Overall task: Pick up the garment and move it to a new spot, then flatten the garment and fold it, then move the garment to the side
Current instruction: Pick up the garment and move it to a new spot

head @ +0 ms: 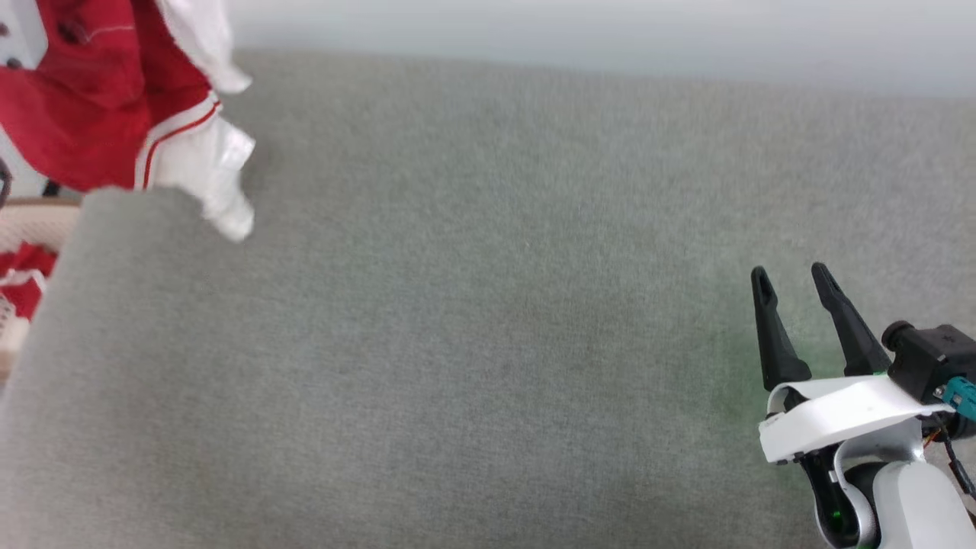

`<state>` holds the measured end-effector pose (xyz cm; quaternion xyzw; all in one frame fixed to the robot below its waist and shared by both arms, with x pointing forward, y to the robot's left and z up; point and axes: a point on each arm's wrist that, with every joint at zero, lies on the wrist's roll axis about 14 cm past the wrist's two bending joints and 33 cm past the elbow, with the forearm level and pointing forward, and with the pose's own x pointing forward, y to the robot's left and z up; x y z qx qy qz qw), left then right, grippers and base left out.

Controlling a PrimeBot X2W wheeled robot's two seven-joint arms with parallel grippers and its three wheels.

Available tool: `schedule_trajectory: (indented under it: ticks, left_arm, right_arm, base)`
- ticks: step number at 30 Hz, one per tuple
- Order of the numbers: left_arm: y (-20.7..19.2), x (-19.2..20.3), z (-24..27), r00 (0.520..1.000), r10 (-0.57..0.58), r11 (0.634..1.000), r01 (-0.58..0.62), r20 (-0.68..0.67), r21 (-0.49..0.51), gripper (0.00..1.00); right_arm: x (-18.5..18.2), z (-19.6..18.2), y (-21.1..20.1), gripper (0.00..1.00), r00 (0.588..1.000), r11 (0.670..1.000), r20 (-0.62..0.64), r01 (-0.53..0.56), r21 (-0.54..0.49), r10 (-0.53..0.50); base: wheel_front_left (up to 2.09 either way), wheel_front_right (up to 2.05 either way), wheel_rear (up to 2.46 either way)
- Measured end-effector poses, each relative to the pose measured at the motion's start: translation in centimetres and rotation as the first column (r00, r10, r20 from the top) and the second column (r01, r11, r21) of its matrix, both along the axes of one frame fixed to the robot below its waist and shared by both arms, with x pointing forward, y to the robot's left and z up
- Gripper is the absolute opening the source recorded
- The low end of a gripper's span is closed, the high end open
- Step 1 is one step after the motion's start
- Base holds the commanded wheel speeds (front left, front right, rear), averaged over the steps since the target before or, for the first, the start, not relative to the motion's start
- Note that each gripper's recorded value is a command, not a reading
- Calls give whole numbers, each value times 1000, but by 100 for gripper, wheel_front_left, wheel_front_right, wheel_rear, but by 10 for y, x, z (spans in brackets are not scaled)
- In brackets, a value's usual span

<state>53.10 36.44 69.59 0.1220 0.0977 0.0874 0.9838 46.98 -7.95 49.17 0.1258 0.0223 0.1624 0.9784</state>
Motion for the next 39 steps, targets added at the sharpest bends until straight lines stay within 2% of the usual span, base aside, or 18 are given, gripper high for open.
schedule_trajectory:
  ticks: [9,16,21,26,30,36,39]
  left_arm:
    - [-39,-51,81,985,-111,992,102,130,72,0]
    - [-90,-66,89,965,-227,973,219,128,73,0]
    - [-140,-68,84,934,-340,940,335,112,61,0]
    - [-198,-70,73,882,-464,886,461,86,56,0]
    - [-246,-73,59,825,-563,826,560,50,60,0]
    - [-314,-77,5,722,-688,722,691,-78,29,0]
    - [-342,-81,-33,660,-735,671,741,-155,-28,0]
  right_arm:
    - [-23,40,-17,100,995,999,88,49,9,-50]
    - [-40,53,-56,100,980,988,126,154,-9,-152]
    - [-54,58,-93,100,958,967,141,255,-24,-250]
    - [-68,63,-130,100,926,935,155,352,-32,-344]
    - [-83,62,-157,100,897,904,155,425,-44,-414]
    - [-103,53,-186,100,860,863,134,503,-55,-493]
    - [-110,46,-196,100,846,847,120,529,-55,-520]
  base:
    - [0,0,0]
    - [0,0,0]
    - [0,0,0]
    - [0,0,0]
    - [0,0,0]
    - [0,0,0]
    - [0,0,0]
